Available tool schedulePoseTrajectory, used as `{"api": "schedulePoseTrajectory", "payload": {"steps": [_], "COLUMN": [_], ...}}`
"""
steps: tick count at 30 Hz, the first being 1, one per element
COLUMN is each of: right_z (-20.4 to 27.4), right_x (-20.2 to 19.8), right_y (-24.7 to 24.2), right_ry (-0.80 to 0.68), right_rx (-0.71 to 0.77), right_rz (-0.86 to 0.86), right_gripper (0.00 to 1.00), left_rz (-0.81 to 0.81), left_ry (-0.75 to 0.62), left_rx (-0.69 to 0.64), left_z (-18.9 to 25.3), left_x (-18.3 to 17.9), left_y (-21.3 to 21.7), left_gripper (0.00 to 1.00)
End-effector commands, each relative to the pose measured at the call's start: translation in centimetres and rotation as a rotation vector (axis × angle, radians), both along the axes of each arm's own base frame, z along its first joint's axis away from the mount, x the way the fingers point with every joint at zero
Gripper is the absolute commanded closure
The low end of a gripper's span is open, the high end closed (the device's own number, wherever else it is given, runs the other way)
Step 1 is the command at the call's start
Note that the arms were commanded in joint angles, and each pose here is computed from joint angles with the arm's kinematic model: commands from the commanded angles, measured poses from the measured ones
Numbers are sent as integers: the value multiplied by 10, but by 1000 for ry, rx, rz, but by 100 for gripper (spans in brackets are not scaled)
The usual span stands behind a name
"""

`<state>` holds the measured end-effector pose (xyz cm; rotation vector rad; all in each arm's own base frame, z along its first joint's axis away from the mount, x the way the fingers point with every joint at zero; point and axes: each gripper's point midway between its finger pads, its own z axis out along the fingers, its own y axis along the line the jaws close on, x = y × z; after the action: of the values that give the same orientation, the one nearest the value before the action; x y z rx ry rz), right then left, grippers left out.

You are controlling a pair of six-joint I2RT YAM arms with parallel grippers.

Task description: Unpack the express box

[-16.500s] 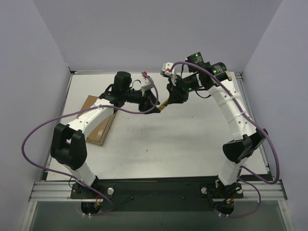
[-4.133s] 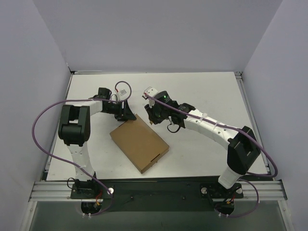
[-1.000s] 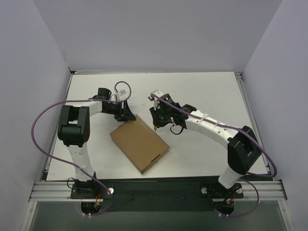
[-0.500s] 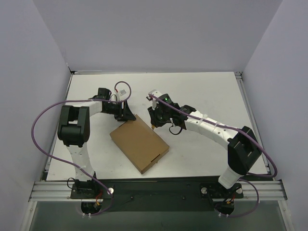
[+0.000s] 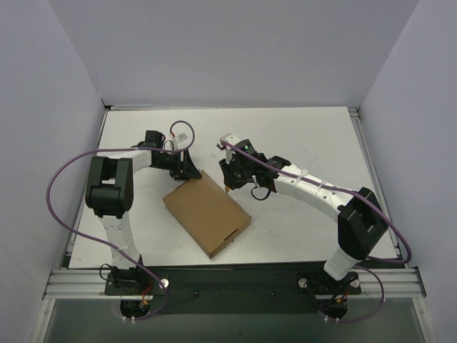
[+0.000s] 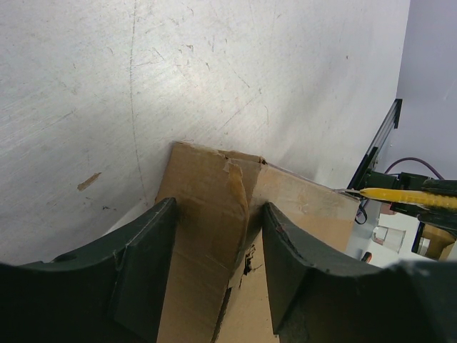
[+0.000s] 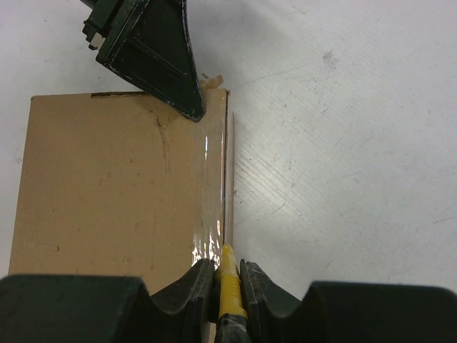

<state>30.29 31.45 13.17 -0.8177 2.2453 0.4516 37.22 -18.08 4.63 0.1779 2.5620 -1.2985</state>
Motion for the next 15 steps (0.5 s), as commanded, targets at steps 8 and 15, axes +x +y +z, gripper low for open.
{"api": "schedulePoseTrajectory", "payload": {"steps": [8, 15], "right_z": [32, 28], "right_x": [-3, -4], "right_y": [4, 3], "right_ry": [-70, -62], "right_rx": [28, 16], "right_rz": [31, 34], "right_gripper": [100, 100], "left_rz": [19, 19], "left_ry": [54, 56], "left_rx": [137, 137], "left_z": [-37, -38], "left_x": [-9, -9], "left_y": [16, 16], "left_gripper": [42, 42]}}
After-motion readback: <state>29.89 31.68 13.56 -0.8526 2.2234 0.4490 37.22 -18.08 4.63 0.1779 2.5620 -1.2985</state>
